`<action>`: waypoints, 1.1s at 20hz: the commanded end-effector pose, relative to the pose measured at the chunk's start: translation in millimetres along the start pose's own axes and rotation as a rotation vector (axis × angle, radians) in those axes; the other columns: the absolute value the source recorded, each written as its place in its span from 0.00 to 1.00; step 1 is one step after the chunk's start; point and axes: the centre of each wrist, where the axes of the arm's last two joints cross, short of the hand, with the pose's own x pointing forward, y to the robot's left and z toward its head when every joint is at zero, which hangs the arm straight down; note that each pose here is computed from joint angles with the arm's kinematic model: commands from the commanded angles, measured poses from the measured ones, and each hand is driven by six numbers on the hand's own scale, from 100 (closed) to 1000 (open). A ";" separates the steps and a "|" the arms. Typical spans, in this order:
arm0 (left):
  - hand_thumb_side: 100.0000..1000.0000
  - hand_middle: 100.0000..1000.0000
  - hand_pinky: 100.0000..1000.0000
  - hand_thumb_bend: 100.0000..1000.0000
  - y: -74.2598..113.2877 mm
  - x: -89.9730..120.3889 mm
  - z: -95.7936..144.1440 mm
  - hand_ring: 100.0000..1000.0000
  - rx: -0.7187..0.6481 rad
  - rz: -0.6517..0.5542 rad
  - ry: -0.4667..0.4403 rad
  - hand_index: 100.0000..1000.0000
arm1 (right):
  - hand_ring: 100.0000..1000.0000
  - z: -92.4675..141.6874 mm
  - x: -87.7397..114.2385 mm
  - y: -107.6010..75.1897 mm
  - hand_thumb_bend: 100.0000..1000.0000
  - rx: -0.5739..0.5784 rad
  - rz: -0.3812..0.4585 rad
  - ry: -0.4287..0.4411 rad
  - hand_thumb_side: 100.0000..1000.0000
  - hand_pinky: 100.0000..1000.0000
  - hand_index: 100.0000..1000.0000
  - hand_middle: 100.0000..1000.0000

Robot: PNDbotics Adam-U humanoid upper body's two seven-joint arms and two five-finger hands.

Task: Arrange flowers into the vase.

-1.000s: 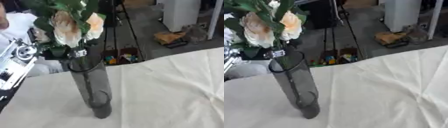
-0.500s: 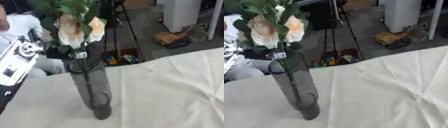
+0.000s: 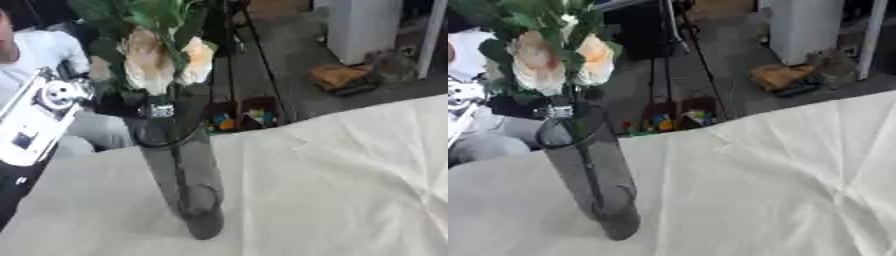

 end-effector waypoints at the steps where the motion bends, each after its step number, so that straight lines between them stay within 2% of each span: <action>1: 1.00 1.00 1.00 0.26 14.2 -0.3 10.4 1.00 0.029 -0.043 0.029 1.00 | 0.69 -6.1 6.4 0.1 0.00 0.021 0.020 -0.011 1.00 0.56 0.70 0.55; 11: 1.00 1.00 1.00 0.29 20.6 -1.6 16.9 1.00 0.046 -0.088 0.073 1.00 | 0.69 -5.6 6.0 0.5 0.00 0.026 0.024 0.001 1.00 0.56 0.71 0.55; 22: 1.00 1.00 1.00 0.25 28.6 -3.0 30.1 1.00 0.079 -0.072 0.054 1.00 | 0.69 -4.8 6.2 0.0 0.00 0.021 0.026 0.006 1.00 0.56 0.71 0.55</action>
